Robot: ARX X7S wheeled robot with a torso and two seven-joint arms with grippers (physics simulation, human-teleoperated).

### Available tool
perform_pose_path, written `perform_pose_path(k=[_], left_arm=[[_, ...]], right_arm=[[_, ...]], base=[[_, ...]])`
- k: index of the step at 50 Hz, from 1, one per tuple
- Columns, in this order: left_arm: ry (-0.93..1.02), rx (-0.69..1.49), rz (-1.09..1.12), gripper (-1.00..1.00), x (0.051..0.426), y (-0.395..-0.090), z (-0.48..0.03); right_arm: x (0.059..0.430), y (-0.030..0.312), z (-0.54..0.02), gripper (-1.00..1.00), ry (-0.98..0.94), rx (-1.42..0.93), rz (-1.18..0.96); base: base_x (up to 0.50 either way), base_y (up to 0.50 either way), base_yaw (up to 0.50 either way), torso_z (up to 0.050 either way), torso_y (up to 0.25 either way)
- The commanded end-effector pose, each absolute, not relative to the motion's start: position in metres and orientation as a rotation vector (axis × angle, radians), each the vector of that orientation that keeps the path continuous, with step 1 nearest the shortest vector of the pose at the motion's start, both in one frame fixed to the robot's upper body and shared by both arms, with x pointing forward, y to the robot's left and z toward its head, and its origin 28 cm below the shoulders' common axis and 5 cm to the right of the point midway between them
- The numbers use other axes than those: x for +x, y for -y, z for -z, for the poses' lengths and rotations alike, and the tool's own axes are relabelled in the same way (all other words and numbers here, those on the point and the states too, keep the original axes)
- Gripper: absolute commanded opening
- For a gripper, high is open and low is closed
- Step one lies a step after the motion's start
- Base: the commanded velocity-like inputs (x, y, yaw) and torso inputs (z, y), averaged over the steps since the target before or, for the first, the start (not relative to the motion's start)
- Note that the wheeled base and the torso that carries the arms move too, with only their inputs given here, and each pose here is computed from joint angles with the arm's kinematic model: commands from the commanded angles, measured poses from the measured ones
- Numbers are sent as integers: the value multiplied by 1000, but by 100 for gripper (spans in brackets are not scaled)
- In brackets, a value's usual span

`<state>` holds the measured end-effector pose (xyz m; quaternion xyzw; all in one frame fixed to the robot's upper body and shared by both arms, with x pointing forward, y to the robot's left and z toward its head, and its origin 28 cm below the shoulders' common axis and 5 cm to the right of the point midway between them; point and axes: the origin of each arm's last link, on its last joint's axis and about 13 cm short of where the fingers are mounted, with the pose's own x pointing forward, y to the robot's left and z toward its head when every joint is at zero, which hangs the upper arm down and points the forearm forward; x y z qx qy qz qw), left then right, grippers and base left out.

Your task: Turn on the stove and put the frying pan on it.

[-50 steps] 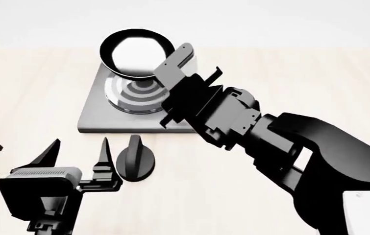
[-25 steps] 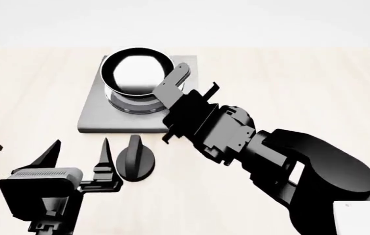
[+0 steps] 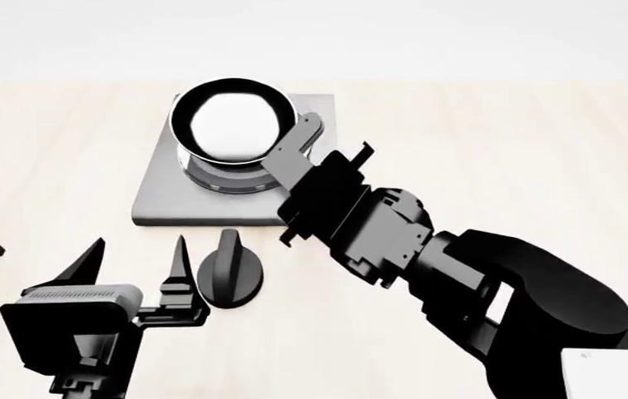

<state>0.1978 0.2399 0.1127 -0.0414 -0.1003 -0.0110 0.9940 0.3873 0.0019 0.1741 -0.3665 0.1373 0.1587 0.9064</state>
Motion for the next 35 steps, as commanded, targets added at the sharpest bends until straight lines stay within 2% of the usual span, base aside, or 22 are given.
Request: perform_pose_path(k=[1, 12, 23, 35], left_arm=[[199, -83, 23, 100, 198, -240, -113], [200, -82, 22, 100, 198, -240, -114], [201, -81, 17, 100, 198, -240, -113], [201, -80, 16, 100, 197, -240, -114]], right_arm=[[388, 3, -169, 100, -301, -792, -318], [388, 1, -173, 100, -301, -769, -330], [390, -3, -187, 100, -410, -486, -490], [386, -8, -192, 100, -432, -413, -577]], base=[[0, 0, 0, 0, 0], [0, 0, 0, 0, 0], [0, 0, 0, 0, 0], [0, 0, 0, 0, 0]])
